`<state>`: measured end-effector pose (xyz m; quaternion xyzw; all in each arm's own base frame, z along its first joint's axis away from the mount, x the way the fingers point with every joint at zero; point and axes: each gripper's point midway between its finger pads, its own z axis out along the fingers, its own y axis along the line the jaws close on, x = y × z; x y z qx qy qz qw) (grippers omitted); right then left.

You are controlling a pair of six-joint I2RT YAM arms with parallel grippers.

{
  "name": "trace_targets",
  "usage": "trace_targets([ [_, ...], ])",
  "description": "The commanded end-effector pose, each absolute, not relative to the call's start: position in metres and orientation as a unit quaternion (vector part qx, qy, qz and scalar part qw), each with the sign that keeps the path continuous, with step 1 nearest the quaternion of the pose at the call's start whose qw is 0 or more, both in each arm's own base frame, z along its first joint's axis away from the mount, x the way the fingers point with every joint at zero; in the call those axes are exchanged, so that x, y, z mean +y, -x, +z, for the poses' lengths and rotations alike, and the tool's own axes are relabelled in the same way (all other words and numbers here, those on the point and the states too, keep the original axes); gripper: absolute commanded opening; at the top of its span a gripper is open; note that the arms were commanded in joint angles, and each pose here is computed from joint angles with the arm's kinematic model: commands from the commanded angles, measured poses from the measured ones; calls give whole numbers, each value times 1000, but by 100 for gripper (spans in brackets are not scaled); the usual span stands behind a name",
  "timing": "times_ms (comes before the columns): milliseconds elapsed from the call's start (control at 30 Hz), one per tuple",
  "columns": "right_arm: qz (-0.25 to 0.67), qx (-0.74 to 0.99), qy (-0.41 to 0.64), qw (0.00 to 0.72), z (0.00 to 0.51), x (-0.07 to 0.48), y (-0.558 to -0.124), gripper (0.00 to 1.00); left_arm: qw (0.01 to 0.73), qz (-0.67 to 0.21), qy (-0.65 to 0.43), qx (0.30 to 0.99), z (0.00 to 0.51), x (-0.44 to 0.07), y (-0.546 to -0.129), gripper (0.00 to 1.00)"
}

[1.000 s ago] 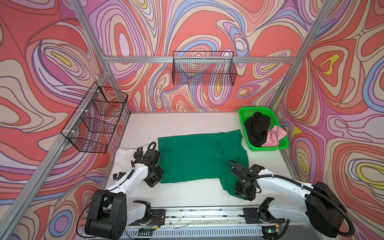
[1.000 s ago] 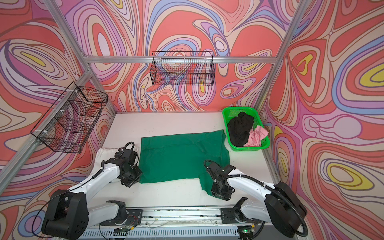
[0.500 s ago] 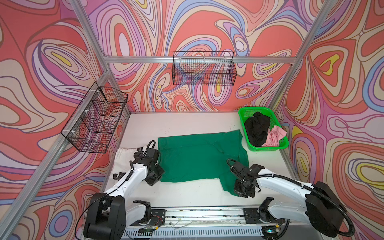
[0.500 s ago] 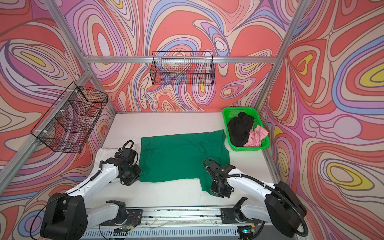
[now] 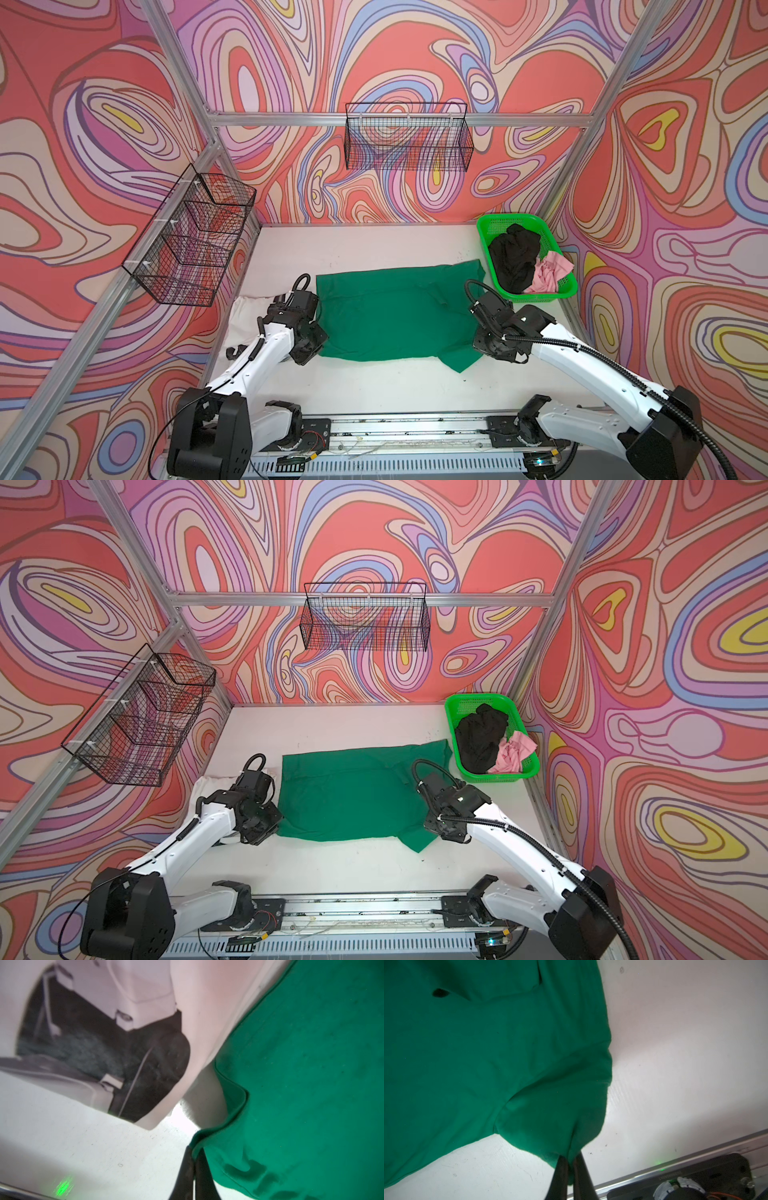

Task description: Fold and stack the t-shirts

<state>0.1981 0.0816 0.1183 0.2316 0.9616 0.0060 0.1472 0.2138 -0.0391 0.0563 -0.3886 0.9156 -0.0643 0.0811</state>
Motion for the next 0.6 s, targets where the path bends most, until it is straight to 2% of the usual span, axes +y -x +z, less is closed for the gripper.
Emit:
trace_targets([
  [0,-9,958,-224,180,138,63,-219,0,89,-48,386,917,67,-32,-213,0],
  [133,3,954,-220,206,156,65,-244,0,97,-57,390,914,73,-33,-219,0],
  [567,20,954,-180,238,166,79,-296,0,94,-69,390,913,76,-41,-250,0],
])
